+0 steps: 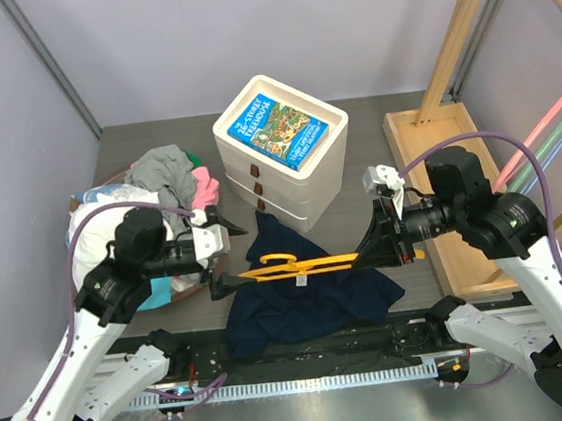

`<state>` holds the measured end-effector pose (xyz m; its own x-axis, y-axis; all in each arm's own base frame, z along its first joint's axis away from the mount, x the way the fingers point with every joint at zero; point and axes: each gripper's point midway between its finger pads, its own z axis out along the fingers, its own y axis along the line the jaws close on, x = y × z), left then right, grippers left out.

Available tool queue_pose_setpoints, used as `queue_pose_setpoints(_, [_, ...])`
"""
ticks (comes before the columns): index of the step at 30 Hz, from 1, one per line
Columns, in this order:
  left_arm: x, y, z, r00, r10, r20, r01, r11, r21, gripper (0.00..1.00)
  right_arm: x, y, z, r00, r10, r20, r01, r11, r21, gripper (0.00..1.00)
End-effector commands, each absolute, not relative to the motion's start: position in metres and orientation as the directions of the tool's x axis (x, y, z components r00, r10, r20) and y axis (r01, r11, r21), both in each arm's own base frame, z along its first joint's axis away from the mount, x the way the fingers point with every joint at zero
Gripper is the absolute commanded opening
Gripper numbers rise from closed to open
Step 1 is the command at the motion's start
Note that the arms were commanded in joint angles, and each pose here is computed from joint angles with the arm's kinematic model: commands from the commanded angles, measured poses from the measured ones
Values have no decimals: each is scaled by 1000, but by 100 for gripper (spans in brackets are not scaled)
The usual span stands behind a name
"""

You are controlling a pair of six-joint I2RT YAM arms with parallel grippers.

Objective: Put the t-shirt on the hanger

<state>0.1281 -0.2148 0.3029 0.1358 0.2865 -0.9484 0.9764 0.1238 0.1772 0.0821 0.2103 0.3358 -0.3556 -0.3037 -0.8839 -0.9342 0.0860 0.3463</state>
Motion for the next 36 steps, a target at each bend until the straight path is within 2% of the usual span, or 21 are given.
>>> queue_pose_setpoints(1, [128, -227, 296, 98, 255, -962, 990, 72, 120, 96, 73, 214, 351, -324, -261, -909, -943, 15, 331, 1])
queue_pose_setpoints(5, [122, -233, 282, 11, 258, -966, 999, 28, 19, 87, 74, 216, 358, -323, -237, -916, -944, 14, 329, 1])
queue_pose_setpoints(8, [119, -235, 269, -33, 276, -960, 999, 25, -27, 74, 76, 219, 360, -340, -227, -913, -938, 10, 347, 1])
queue_pose_setpoints(10, [118, -235, 261, -66, 289, -955, 998, 35, -58, 57, 78, 221, 359, -360, -231, -904, -930, 14, 366, 3])
queue_pose_setpoints(11, [118, -235, 261, -76, 289, -954, 997, 47, -65, 37, 82, 221, 356, -371, -236, -898, -927, 36, 374, 6])
queue_pose_setpoints(13, [118, -233, 260, -106, 297, -949, 994, 67, -90, 9, 93, 222, 343, -410, -256, -875, -912, 99, 398, 17])
queue_pose_setpoints(14, [118, -232, 261, -138, 297, -945, 989, 89, -117, 0, 100, 222, 335, -426, -267, -864, -905, 134, 405, 21])
queue_pose_setpoints(15, [122, -231, 260, -158, 301, -940, 984, 126, -125, 0, 111, 219, 319, -456, -291, -841, -888, 209, 409, 29])
queue_pose_setpoints(16, [122, -229, 256, -183, 310, -933, 979, 144, -144, 0, 118, 219, 309, -478, -306, -823, -875, 248, 416, 52])
queue_pose_setpoints(17, [121, -227, 254, -204, 316, -927, 974, 159, -160, 0, 127, 216, 301, -492, -314, -812, -862, 304, 405, 62])
queue_pose_setpoints(18, [122, -224, 251, -214, 322, -922, 969, 187, -160, 0, 137, 209, 290, -512, -328, -794, -839, 388, 381, 89])
queue_pose_setpoints(20, [120, -218, 241, -232, 345, -909, 964, 206, -167, 0, 146, 200, 283, -523, -347, -778, -819, 458, 346, 89])
queue_pose_setpoints(22, [118, -213, 240, -209, 349, -914, 965, 222, -137, 0, 159, 188, 290, -524, -332, -784, -781, 554, 287, 95])
queue_pose_setpoints(23, [120, -211, 240, -200, 349, -916, 965, 230, -123, 0, 160, 186, 296, -493, -339, -802, -793, 554, 254, 100])
queue_pose_setpoints(24, [121, -210, 239, -176, 353, -919, 968, 231, -97, 0, 156, 184, 309, -444, -362, -820, -825, 522, 216, 100])
queue_pose_setpoints(25, [123, -208, 239, -166, 360, -918, 968, 238, -81, 0, 143, 188, 316, -368, -404, -838, -889, 416, 191, 100])
queue_pose_setpoints(26, [124, -208, 240, -162, 369, -915, 969, 236, -76, 0, 137, 188, 319, -231, -466, -854, -949, 301, 92, 100])
queue_pose_setpoints(27, [126, -208, 241, -136, 380, -915, 973, 224, -51, 0, 132, 188, 319, -227, -503, -834, -960, 259, 104, 100])
queue_pose_setpoints(32, [134, -213, 237, -135, 457, -879, 980, 195, -49, 0, 142, 199, 314, -137, -636, -760, -988, 143, 59, 100])
queue_pose_setpoints(33, [134, -215, 235, -135, 465, -875, 980, 190, -50, 0, 137, 208, 316, -60, -657, -752, -997, 76, 13, 100])
queue_pose_setpoints(36, [138, -218, 235, -122, 483, -867, 981, 191, -31, 0, 146, 223, 306, 31, -707, -706, -997, 25, -69, 100])
